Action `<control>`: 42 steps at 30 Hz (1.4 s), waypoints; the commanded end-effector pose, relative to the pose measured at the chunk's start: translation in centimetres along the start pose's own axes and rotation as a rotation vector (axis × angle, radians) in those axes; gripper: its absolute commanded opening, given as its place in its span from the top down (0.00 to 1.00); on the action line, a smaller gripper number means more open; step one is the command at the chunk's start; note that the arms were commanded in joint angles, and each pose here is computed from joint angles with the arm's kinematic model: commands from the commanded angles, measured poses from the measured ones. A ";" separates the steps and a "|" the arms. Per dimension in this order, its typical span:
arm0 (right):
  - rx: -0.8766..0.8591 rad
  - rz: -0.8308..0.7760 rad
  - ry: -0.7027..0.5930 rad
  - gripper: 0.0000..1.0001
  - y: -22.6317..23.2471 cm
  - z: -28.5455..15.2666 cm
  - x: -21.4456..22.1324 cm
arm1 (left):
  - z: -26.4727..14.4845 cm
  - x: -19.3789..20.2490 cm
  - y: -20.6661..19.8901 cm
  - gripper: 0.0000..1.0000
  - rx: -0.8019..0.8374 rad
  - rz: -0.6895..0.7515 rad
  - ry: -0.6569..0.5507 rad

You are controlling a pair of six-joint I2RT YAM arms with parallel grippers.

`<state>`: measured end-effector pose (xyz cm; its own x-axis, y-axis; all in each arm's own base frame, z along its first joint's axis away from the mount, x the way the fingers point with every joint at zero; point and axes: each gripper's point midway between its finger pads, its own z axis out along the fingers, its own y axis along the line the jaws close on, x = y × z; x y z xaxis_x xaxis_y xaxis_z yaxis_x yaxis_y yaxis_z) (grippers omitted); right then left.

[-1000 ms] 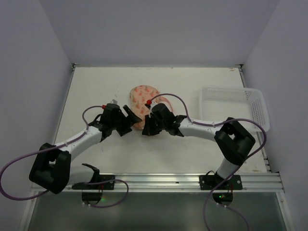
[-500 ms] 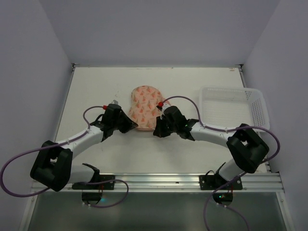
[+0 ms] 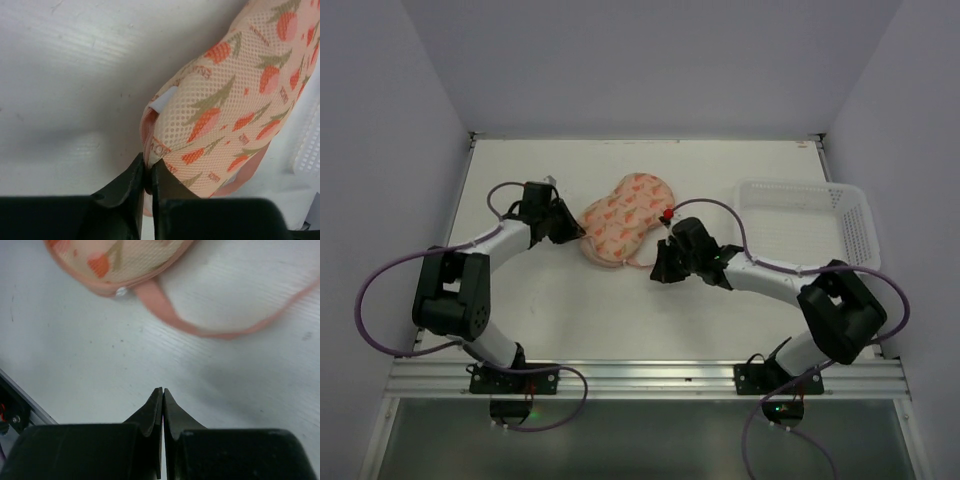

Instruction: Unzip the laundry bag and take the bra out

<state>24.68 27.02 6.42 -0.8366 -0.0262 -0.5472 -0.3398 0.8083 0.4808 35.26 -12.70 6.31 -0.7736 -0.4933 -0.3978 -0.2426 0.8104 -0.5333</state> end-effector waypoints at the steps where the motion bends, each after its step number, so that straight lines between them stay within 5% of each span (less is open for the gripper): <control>1: -0.113 -0.064 -0.017 1.00 6.1 1.4 -2.5 | 0.6 -3.3 -3.7 0.83 0.113 0.077 -0.022; 4: -0.131 -0.072 -0.011 1.00 7.8 2.3 -2.7 | 0.9 -3.2 -3.5 0.54 0.087 0.063 0.018; 7: -0.111 -0.060 -0.043 0.75 7.8 1.8 -3.2 | -0.4 -2.1 -2.8 0.23 0.068 0.040 0.037; 11: -0.078 -0.052 -0.120 0.38 7.2 -0.1 -4.2 | -2.5 0.3 -2.1 0.10 0.081 -0.040 0.045; 14: -0.059 -0.044 -0.169 0.24 6.7 -1.9 -4.5 | -3.4 2.3 -2.6 0.09 0.166 -0.134 0.026; 20: -0.042 -0.031 -0.209 0.10 5.8 -3.8 -4.0 | -1.7 4.4 -4.5 0.16 0.238 -0.223 -0.039; 31: -0.061 -0.061 -0.273 0.08 5.8 -5.3 -4.5 | 1.9 4.1 -5.6 0.32 0.263 -0.262 -0.094; 36: -0.072 -0.094 -0.294 0.11 6.4 -4.5 -5.6 | 2.4 4.9 -6.2 0.76 0.283 -0.262 -0.048; 42: -0.055 -0.107 -0.253 0.14 6.3 -1.5 -5.7 | -0.8 3.8 -7.8 0.99 0.320 -0.243 -0.083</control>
<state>24.60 29.80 11.81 -0.7136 0.0176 -0.7004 -0.4210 0.7884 0.4487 32.83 -20.19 5.34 -0.6921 -0.6822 -0.2358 -0.2906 0.5624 -0.7741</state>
